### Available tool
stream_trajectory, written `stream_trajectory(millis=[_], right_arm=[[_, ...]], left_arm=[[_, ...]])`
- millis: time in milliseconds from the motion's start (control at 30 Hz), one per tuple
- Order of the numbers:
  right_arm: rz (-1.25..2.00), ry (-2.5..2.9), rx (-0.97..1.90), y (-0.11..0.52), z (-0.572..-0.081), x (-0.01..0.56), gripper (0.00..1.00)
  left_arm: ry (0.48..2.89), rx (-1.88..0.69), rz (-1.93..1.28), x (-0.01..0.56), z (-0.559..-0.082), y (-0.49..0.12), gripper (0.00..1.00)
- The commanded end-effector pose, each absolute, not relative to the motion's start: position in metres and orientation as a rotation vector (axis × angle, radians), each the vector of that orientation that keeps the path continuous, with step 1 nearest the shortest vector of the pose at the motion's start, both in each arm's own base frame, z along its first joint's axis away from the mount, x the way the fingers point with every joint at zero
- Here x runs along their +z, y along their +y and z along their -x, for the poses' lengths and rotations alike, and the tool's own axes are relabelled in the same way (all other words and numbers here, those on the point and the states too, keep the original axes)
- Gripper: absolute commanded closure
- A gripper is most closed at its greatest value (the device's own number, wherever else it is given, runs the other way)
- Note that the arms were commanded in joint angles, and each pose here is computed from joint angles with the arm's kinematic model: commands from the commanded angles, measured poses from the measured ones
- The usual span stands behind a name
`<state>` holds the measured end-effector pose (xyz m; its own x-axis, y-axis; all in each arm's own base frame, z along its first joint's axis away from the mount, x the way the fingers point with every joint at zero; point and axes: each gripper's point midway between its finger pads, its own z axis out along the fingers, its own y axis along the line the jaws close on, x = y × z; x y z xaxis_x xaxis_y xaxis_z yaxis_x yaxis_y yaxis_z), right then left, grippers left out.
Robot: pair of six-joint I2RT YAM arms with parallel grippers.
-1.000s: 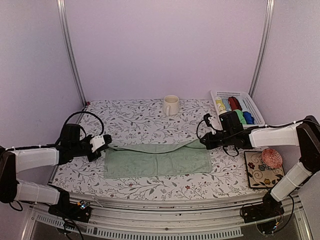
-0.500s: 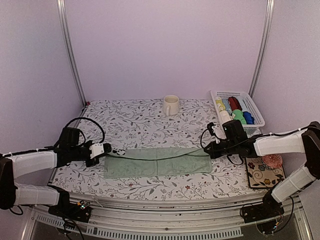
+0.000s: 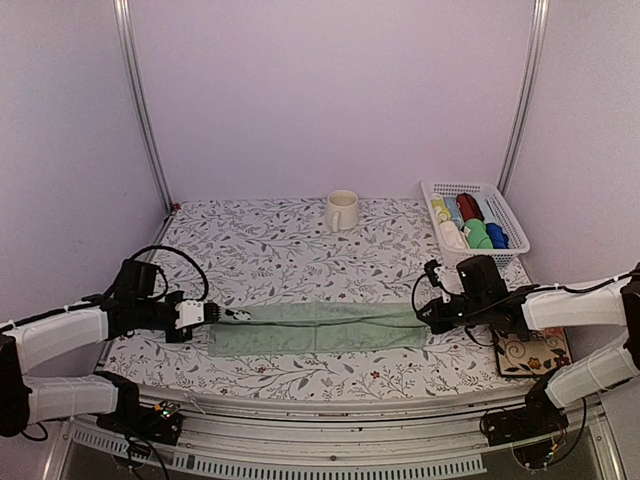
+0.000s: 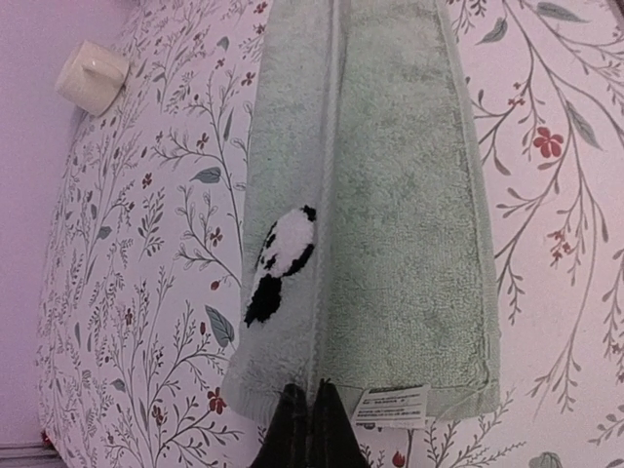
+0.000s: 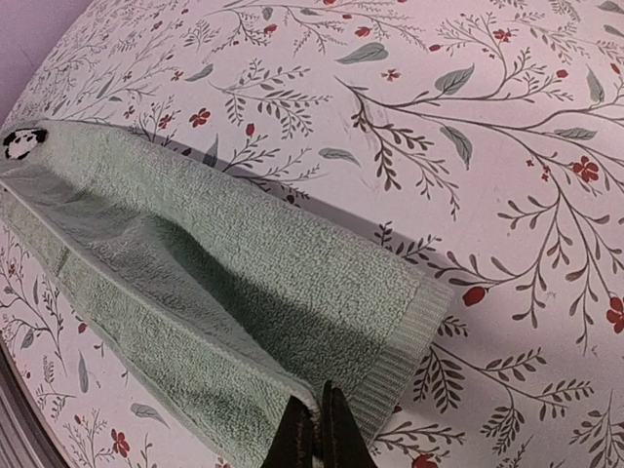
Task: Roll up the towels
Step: Fold the towel at the center of the board.
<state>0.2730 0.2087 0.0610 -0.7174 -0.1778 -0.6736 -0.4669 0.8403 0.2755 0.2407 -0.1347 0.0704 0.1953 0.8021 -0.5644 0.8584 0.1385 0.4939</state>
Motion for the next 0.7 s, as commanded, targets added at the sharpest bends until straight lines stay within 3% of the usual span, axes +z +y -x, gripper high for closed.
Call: stream_trajectory(millis=[0,667], right_arm=[[0.464,2.334,0.612,0.213,-0.265,0.069,0.98],[0.363,2.378,0.567,0.199,-0.24,0.065,0.98]], left_arm=[[1.577,-0.115,-1.726,0.061,-0.221,-0.133,1.0],[1.553,-0.174,-1.852,0.037,-0.193,-0.136,1.0]])
